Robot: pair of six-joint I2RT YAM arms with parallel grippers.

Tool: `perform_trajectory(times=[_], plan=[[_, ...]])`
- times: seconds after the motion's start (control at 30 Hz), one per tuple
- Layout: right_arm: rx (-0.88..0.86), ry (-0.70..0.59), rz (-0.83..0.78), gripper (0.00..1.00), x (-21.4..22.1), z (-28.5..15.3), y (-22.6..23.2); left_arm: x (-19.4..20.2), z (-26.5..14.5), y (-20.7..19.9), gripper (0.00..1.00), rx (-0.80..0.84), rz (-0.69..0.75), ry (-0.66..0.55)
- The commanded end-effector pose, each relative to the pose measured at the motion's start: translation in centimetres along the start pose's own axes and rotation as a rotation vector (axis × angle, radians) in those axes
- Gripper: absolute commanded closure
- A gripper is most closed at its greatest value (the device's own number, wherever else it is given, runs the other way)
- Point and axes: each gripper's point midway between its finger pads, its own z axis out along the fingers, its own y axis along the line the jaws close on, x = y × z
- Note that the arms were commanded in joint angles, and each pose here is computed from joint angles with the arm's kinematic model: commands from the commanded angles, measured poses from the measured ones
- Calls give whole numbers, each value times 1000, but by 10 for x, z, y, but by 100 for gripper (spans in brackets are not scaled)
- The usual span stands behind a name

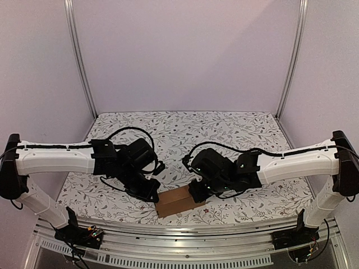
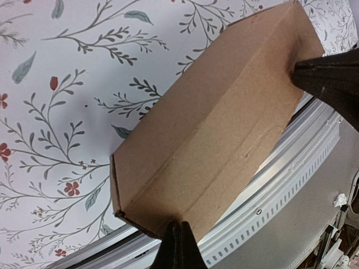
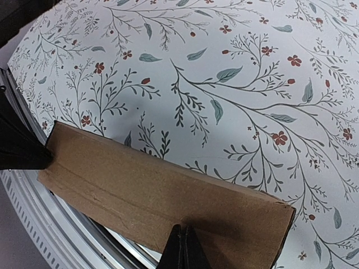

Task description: Fold the paper box

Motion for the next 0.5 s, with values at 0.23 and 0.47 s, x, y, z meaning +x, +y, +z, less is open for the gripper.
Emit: perform_trajectory(times=[0.23,0.47], plan=[[96,177,-24,100,47,15,-26,15,12,14,100,-53,3,49],[105,135,-42,100,30,7,-23,-17,-11,1,100,-53,31,-41]])
